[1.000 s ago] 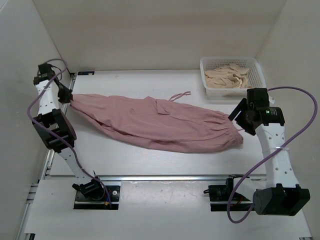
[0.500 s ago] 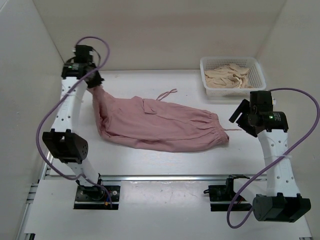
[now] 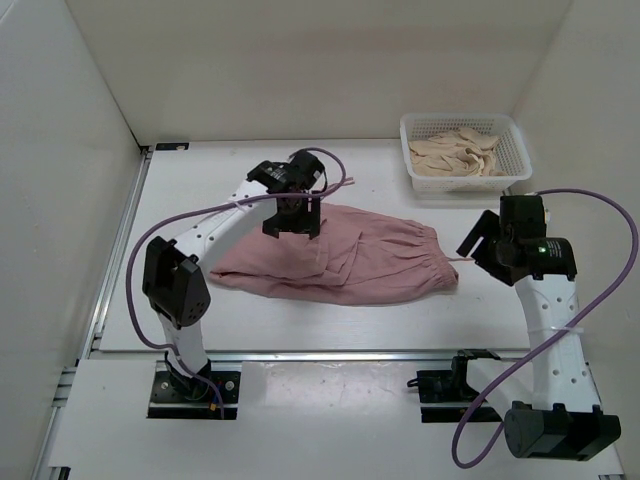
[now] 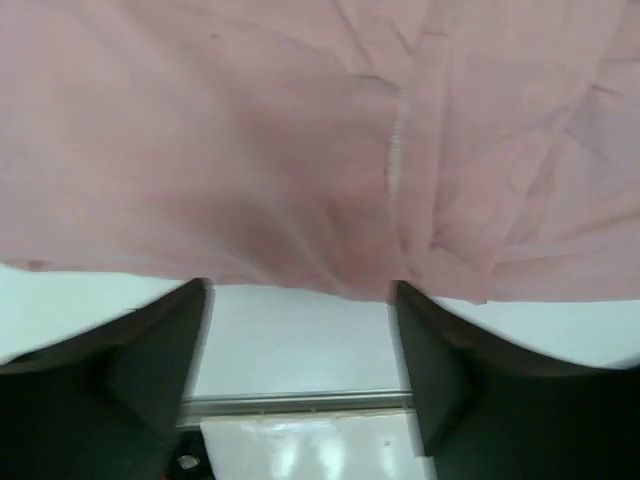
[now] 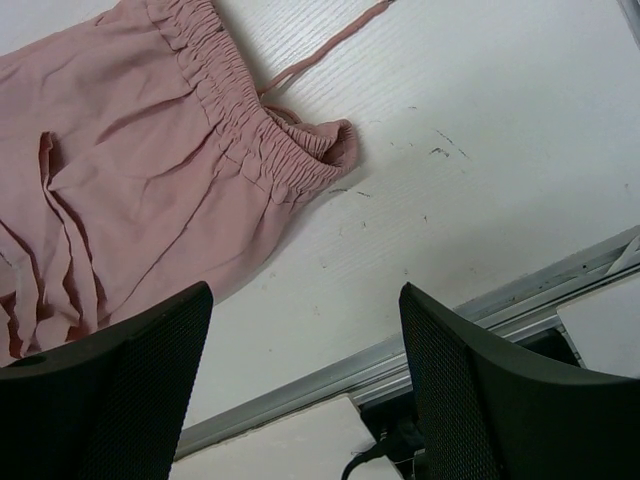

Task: Fold and stack the trousers
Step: Fold the trousers

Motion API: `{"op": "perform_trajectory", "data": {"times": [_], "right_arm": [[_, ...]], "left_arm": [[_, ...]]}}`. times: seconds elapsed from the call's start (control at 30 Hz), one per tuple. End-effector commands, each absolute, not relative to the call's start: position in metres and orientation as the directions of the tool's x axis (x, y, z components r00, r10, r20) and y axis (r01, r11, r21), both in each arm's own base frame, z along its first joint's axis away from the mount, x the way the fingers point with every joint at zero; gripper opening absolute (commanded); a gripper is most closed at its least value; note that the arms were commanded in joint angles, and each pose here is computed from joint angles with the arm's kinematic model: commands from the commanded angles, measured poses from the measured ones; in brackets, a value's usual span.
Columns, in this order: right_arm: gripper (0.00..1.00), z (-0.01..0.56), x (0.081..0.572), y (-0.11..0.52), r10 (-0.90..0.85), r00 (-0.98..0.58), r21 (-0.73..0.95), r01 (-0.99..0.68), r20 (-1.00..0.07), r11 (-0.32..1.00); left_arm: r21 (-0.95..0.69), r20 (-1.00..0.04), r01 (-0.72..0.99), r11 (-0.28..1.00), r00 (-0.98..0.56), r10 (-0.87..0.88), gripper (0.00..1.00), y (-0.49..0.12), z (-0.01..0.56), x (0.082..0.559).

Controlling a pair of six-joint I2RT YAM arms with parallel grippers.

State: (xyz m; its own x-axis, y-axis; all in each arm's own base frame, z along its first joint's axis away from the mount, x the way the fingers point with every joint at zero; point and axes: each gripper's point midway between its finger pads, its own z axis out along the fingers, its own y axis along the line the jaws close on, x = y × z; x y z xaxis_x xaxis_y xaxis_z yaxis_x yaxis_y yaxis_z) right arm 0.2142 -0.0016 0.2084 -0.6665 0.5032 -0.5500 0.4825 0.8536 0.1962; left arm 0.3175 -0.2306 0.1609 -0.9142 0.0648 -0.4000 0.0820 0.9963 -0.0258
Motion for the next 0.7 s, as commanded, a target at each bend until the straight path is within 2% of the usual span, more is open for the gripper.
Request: {"op": "perform_trajectory", "data": {"times": [0.0, 0.07, 0.1, 0.13, 0.17, 0.33, 0.4, 0.47, 0.5, 0.57, 0.67], "right_arm": [[0.80, 0.216, 0.209, -0.003, 0.496, -0.658, 0.199, 0.474, -0.567, 0.858], [0.80, 0.213, 0.208, -0.003, 0.496, -0.663, 0.195, 0.476, -0.561, 0.858], [0.80, 0.212, 0.208, -0.003, 0.496, -0.663, 0.195, 0.476, -0.561, 0.858], [0.80, 0.212, 0.208, -0.003, 0.496, -0.663, 0.195, 0.476, -0.561, 0.858], [0.80, 0.209, 0.207, -0.003, 0.495, -0.669, 0.190, 0.478, -0.554, 0.858], [0.80, 0.210, 0.209, -0.001, 0.496, -0.668, 0.203, 0.470, -0.555, 0.859], [0.80, 0.206, 0.208, -0.001, 0.496, -0.674, 0.198, 0.472, -0.548, 0.859], [0.80, 0.203, 0.206, -0.001, 0.496, -0.680, 0.193, 0.474, -0.540, 0.859], [0.80, 0.202, 0.206, -0.001, 0.496, -0.680, 0.193, 0.474, -0.540, 0.859], [0.80, 0.202, 0.206, -0.001, 0.496, -0.680, 0.193, 0.474, -0.540, 0.859], [0.80, 0.204, 0.205, -0.003, 0.495, -0.674, 0.193, 0.474, -0.549, 0.859]], "left_arm": [[-0.035, -0.496, 0.023, 0.999, -0.868, 0.003, 0.77, -0.214, 0.203, 0.328], [-0.023, -0.502, 0.030, 0.999, -0.865, 0.014, 0.46, -0.212, 0.206, 0.329], [-0.023, -0.502, 0.030, 0.999, -0.865, 0.014, 0.25, -0.212, 0.206, 0.329], [-0.047, -0.488, 0.052, 0.998, -0.872, 0.023, 0.14, -0.222, 0.202, 0.327], [-0.040, -0.478, 0.052, 0.998, -0.878, 0.027, 0.10, -0.222, 0.197, 0.328], [-0.069, -0.452, 0.130, 0.989, -0.888, 0.085, 0.10, -0.265, 0.184, 0.316], [-0.080, -0.427, 0.158, 0.984, -0.898, 0.110, 0.26, -0.283, 0.171, 0.316], [-0.094, -0.424, 0.186, 0.978, -0.896, 0.130, 0.56, -0.302, 0.166, 0.317], [-0.068, -0.388, 0.184, 0.981, -0.911, 0.144, 0.71, -0.304, 0.148, 0.320], [-0.021, -0.378, 0.151, 0.988, -0.916, 0.132, 0.78, -0.304, 0.135, 0.323], [0.052, -0.333, 0.141, 0.989, -0.931, 0.151, 0.78, -0.304, 0.100, 0.325]]}}
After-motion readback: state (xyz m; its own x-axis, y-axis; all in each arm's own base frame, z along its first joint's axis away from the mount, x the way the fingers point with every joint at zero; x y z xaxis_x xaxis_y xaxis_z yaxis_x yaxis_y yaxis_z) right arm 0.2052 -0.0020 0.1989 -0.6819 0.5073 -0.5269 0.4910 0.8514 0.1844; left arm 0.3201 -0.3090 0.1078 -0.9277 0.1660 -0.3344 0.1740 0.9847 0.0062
